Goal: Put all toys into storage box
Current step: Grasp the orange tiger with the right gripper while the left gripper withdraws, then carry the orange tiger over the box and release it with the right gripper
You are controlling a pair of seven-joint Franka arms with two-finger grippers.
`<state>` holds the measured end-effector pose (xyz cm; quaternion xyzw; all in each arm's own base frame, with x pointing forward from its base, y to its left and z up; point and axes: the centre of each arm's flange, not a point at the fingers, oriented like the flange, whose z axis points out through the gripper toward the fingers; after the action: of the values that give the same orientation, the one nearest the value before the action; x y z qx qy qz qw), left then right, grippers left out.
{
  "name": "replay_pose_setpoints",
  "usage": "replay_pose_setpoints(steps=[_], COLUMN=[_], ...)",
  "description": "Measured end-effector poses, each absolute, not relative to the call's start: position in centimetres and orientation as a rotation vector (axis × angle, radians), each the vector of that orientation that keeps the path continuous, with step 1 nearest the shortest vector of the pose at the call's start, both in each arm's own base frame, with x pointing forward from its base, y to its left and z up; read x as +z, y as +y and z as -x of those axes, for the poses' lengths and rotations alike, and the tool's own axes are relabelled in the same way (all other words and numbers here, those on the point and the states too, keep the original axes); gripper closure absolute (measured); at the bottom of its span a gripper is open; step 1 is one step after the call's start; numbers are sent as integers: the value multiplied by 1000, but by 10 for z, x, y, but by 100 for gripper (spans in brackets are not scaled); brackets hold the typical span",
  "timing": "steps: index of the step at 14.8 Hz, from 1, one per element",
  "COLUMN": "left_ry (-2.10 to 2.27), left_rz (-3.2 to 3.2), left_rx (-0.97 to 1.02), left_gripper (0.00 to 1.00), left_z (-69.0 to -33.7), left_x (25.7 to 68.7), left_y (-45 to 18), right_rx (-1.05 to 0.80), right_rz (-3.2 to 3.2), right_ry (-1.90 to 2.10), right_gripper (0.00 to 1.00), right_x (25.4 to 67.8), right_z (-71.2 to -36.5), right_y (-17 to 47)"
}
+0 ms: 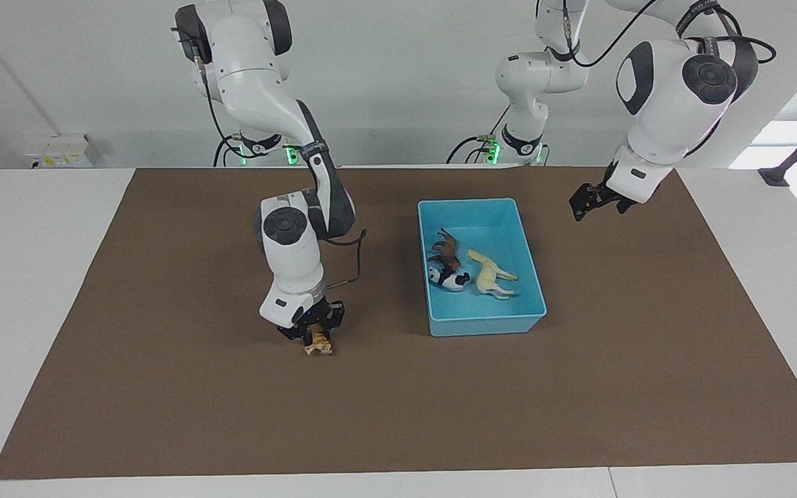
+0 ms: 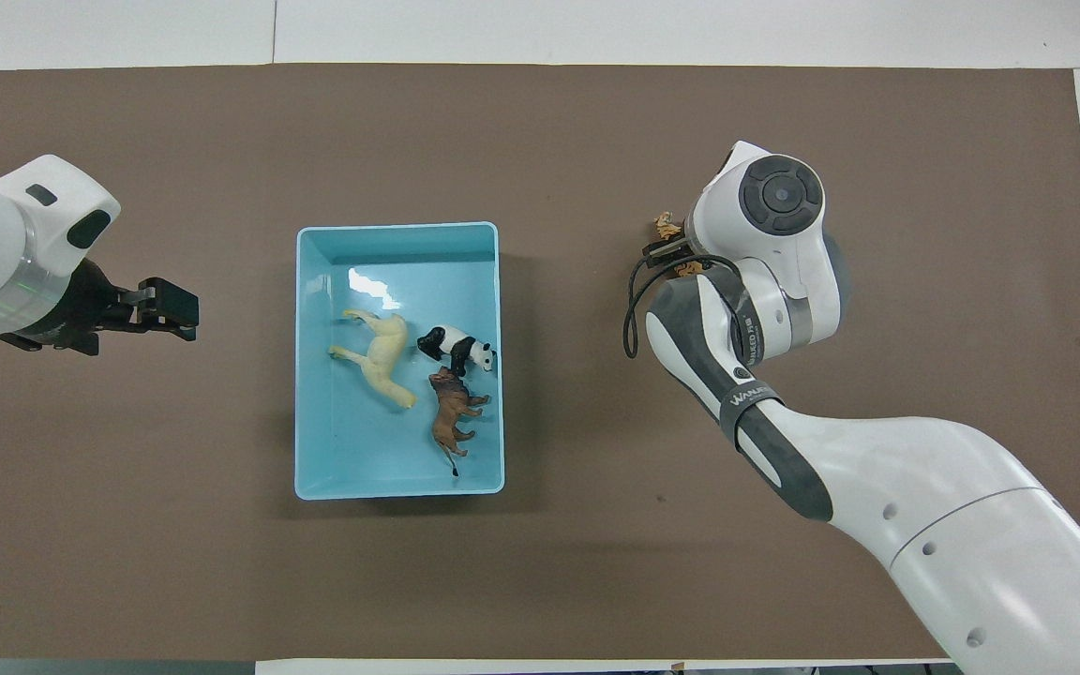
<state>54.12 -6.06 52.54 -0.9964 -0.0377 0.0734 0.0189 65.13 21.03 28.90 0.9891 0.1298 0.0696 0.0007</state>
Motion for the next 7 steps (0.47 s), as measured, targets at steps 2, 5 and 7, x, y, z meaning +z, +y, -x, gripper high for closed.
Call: replay_pose_setpoints(steps=[2,5,7], left_ry=[-97,-76,-76], left_rz=[3089,3087,3088], left_rx=[269,277,275], left_gripper=[0,0,0], left_z=[-538,-536,-537], left_x=[525,524,524], left_y=[-57,-63,-62], right_rx=[184,120,175], right_rz=[-3109,-3128,-3158], right_ry=[415,338,258], right_gripper=[68,68,68], right_x=[300,360,409], right_z=[-651,-650,-642], right_y=[221,280,341])
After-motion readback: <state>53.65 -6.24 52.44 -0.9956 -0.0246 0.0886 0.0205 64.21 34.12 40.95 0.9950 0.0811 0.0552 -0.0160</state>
